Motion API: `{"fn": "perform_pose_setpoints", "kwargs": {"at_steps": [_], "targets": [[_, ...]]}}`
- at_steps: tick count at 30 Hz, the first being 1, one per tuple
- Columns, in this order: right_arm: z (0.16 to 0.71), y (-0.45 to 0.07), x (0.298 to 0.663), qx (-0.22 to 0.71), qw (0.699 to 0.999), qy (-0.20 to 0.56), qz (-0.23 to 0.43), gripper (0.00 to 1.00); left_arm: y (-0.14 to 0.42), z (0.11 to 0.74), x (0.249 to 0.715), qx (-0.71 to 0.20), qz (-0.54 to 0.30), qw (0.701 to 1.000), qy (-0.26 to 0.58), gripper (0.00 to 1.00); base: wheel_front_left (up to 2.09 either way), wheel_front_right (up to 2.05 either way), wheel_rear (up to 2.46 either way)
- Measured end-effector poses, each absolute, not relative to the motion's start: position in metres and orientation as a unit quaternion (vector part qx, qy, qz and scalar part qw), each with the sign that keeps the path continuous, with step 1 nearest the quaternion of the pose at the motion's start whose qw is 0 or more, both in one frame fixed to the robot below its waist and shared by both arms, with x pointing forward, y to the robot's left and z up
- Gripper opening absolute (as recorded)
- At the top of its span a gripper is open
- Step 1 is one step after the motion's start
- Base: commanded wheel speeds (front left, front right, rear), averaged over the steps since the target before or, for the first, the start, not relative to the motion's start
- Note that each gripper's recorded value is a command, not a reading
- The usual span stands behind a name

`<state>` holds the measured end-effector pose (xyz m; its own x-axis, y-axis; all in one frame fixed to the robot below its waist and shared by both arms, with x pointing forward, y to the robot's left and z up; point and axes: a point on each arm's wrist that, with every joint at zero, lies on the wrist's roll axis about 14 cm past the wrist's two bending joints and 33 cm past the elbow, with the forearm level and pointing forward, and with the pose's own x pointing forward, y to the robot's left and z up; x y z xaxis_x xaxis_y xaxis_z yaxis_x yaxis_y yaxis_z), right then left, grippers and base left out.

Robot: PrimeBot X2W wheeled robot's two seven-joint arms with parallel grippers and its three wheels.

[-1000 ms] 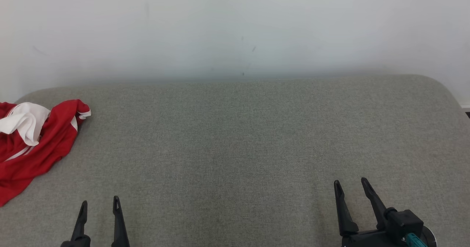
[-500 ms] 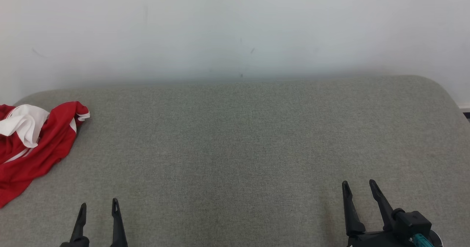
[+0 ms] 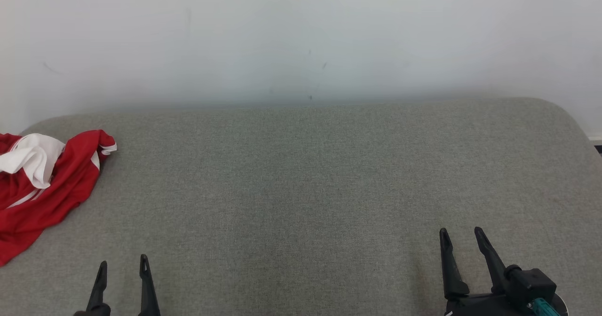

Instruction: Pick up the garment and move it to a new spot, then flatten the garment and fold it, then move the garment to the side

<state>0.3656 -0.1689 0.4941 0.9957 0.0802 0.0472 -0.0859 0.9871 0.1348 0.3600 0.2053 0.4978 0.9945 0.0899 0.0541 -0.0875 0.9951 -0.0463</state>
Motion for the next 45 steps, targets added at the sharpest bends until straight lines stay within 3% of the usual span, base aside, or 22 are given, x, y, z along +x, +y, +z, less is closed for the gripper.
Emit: {"fn": "perform_pose_setpoints", "kwargs": {"at_steps": [19, 45], "targets": [[0.493, -0.155, 0.368, 0.076, 0.995, -0.018, 0.062, 1.0, 0.221, 0.498, 0.35, -0.02, 0.068, 0.997, -0.029, 1.0, 0.0, 0.0, 0.0], [0.495, -0.04, 0.388, 0.081, 0.971, -0.005, 0.226, 1.0, 0.32, 0.495, 0.249, -0.003, 0.238, 0.971, -0.03, 1.0, 0.0, 0.0, 0.0]]}}
